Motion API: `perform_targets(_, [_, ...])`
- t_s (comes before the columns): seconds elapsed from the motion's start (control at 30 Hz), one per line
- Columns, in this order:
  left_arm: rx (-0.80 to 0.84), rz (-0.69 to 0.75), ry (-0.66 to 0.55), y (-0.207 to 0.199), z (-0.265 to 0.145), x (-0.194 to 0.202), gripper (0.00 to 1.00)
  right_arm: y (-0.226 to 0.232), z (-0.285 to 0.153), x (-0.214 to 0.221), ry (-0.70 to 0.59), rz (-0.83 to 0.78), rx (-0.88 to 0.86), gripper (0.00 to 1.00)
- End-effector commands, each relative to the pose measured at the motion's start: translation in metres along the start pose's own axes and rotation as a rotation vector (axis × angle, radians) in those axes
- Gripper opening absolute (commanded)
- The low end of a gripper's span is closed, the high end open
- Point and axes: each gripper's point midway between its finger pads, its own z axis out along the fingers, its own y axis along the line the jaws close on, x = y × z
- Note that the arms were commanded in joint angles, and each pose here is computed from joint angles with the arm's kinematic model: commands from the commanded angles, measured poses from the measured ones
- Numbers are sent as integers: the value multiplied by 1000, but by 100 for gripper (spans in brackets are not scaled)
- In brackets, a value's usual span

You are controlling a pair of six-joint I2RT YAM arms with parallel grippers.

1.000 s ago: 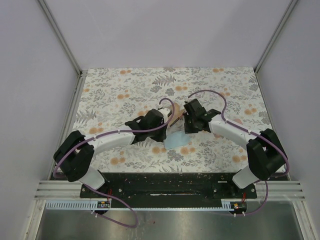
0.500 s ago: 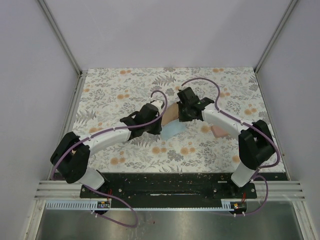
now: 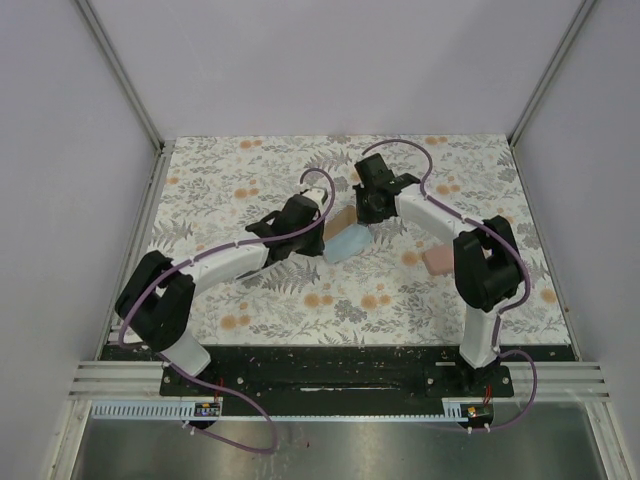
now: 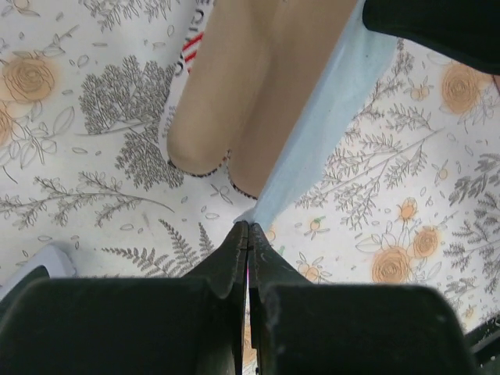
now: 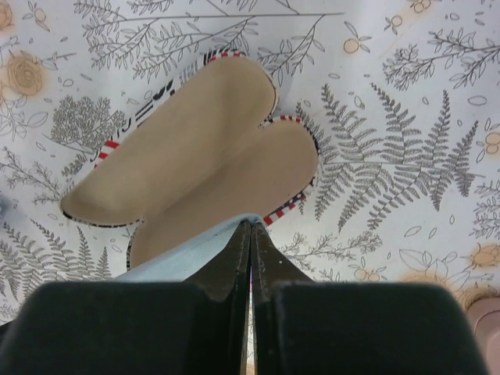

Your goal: Organize the sunglasses

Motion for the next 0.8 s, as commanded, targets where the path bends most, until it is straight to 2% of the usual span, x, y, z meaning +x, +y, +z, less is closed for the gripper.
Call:
perform_targets(0.0, [11, -30, -81, -2, 5, -37, 0, 5, 2, -30, -36, -11, -62, 0])
perform_targets(0.77, [-5, -63, -51, 12, 36, -43, 0, 19, 46, -58, -56, -64, -154, 0])
